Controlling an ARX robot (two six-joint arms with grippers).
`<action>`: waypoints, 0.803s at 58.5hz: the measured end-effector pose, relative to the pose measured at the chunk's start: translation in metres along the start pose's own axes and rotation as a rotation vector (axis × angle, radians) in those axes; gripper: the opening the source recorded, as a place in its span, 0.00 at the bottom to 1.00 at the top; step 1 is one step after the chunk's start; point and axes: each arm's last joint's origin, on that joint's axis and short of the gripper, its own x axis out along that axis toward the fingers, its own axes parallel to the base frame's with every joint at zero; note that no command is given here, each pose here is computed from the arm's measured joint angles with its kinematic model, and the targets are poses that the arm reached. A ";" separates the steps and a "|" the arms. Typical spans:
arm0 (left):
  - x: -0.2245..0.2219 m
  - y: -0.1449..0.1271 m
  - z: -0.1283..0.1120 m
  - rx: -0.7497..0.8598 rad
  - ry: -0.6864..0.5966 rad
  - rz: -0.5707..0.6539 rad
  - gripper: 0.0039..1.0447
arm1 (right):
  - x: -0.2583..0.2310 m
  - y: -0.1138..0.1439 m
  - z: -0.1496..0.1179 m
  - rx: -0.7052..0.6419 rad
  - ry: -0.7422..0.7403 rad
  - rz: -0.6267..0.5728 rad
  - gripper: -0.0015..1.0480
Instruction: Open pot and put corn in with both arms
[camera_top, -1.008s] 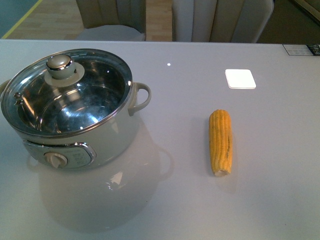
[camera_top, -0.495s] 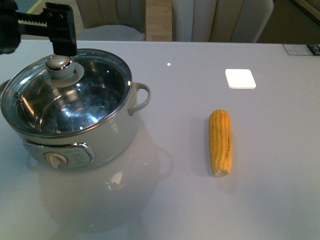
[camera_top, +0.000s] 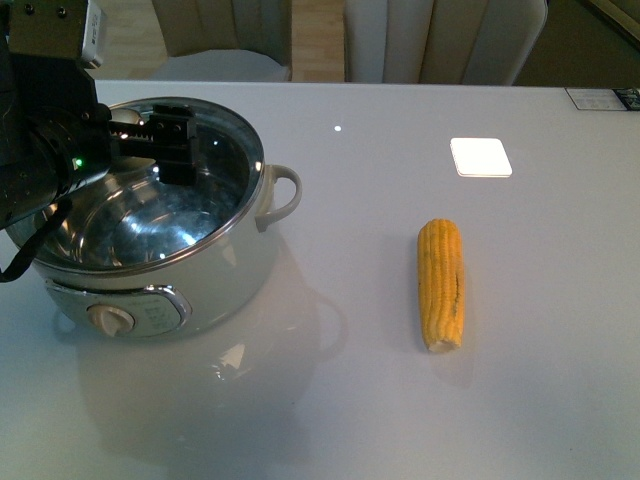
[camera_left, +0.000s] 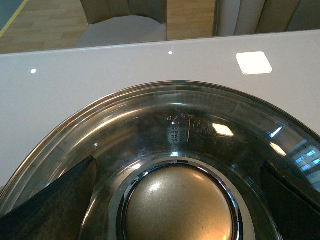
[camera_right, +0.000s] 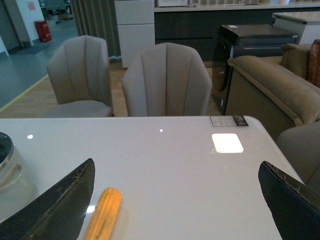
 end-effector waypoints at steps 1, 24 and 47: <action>0.000 0.000 0.000 -0.001 0.000 0.000 0.93 | 0.000 0.000 0.000 0.000 0.000 0.000 0.92; 0.001 0.000 -0.003 -0.058 0.003 0.005 0.42 | 0.000 0.000 0.000 0.000 0.000 0.000 0.92; -0.005 -0.002 0.002 -0.045 -0.002 0.022 0.42 | 0.000 0.000 0.000 0.000 0.000 0.000 0.92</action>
